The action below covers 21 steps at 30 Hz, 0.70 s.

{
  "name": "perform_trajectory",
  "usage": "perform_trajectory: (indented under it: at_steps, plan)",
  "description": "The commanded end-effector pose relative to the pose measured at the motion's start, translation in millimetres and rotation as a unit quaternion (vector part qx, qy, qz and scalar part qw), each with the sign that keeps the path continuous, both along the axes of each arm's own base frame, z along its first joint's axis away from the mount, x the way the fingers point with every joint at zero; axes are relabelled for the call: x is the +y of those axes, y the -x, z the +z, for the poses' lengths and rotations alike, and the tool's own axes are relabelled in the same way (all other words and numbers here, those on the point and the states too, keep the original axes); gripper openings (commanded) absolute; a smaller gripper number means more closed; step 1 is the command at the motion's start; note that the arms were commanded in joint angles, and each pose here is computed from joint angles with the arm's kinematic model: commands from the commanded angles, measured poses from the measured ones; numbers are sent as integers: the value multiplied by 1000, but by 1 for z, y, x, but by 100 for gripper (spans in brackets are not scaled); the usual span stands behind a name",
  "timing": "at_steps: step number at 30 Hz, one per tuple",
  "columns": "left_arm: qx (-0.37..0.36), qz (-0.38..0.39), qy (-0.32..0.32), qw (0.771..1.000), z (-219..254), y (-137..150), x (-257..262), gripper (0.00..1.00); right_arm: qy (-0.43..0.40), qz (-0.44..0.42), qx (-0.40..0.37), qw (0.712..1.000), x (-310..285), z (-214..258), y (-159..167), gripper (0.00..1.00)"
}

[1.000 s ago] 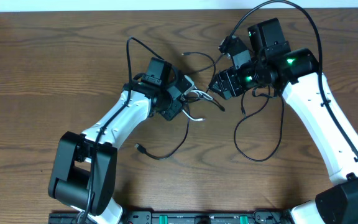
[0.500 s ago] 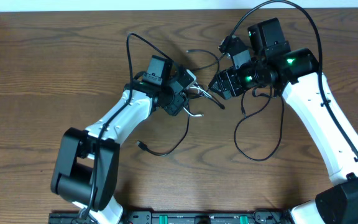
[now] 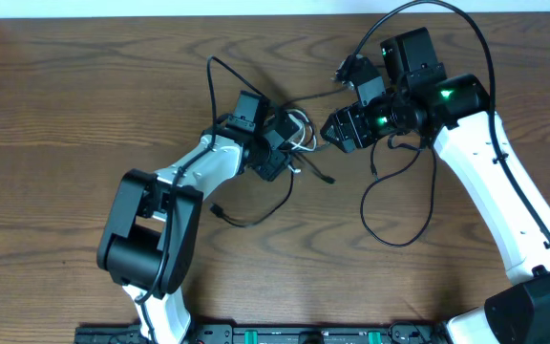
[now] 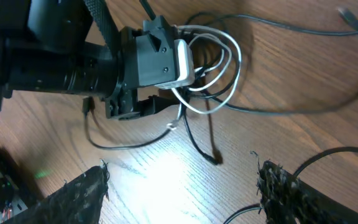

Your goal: Untangle cables

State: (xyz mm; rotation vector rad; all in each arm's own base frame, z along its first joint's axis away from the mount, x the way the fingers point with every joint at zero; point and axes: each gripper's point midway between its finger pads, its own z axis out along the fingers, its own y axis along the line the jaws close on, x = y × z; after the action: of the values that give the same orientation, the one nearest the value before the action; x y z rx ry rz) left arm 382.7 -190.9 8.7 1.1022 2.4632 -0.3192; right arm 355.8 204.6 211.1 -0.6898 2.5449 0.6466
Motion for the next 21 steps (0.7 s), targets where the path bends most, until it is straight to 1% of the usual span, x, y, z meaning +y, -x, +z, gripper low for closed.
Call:
perform_trajectory:
  at_steps: [1,2,3,4,6,11,15,21]
  plan:
    - [4,-2,-4,1000,-8,2,0,54,1,-2,7,1000,0,-4,0,75]
    - [3,-2,-4,1000,-8,2,-1,40,1,-2,7,1000,0,-4,0,75]
    - [1,-3,-3,1000,-8,1,-2,29,1,-2,7,1000,0,-4,0,76]
    - [3,-3,-1,1000,-8,2,-4,15,1,-2,7,1000,0,-4,0,75]
    - [6,14,7,1000,-5,1,-6,8,1,-2,7,1000,0,-4,0,76]
    - [6,82,44,996,25,-4,-8,7,-1,-1,6,1000,2,-4,0,76]
    - [-6,135,88,987,73,-3,-9,8,-5,-8,6,1000,3,-3,-2,75]
    - [-49,154,155,975,150,9,-10,8,-16,-36,21,999,6,-8,-10,77]
